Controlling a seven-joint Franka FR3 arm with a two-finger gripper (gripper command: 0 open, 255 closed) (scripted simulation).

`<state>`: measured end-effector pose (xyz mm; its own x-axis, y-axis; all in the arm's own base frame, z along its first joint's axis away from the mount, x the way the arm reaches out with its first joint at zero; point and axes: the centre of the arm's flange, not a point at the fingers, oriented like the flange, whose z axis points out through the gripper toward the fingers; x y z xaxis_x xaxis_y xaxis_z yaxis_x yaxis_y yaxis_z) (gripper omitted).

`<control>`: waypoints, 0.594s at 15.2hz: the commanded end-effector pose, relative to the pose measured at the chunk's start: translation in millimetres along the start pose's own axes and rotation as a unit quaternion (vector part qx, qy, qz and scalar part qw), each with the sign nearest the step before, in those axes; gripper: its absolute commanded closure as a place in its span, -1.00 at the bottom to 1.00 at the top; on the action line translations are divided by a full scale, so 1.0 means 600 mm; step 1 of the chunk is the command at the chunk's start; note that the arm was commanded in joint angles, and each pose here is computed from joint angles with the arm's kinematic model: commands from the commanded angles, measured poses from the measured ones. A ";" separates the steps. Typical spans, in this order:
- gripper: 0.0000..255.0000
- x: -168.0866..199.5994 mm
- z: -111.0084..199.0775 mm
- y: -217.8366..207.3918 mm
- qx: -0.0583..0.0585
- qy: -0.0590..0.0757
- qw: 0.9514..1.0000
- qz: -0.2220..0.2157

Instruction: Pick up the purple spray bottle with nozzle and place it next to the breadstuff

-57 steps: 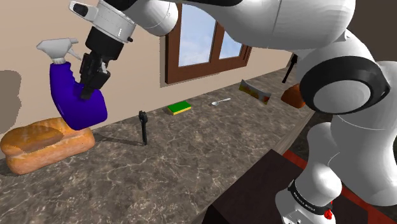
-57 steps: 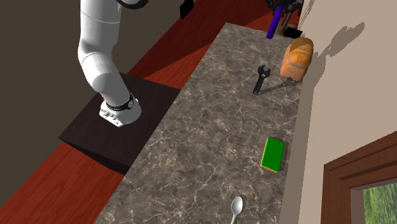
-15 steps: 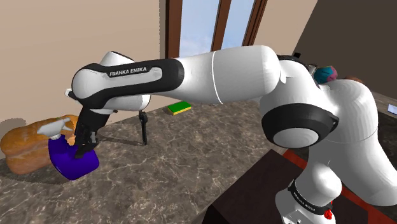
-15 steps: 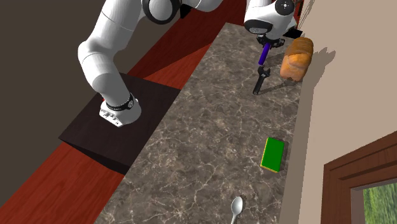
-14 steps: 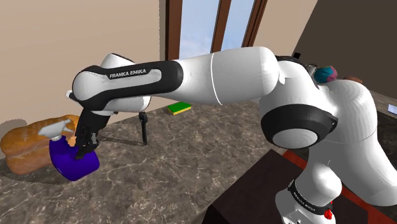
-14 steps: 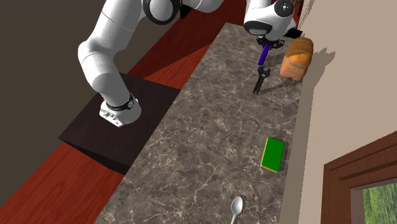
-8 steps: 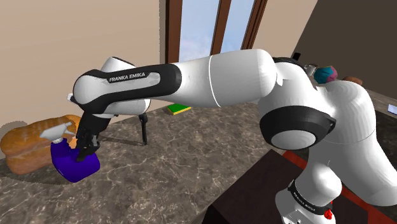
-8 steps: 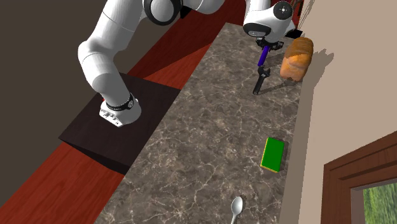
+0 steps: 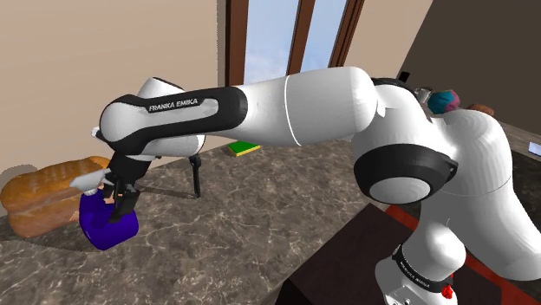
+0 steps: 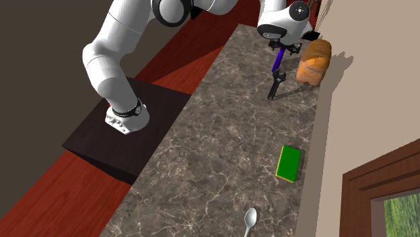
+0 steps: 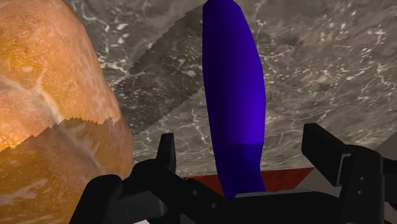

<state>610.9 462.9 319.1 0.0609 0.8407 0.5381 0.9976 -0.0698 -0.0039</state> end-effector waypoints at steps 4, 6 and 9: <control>-1.00 0.000 -0.066 0.000 0.000 0.000 1.000 0.000; -1.00 0.000 -0.083 0.000 0.000 0.000 1.000 0.000; -1.00 0.000 -0.083 0.000 0.000 0.000 1.000 0.000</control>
<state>609.7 436.4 360.8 0.0609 0.8406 0.5382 0.9975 -0.0700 -0.0035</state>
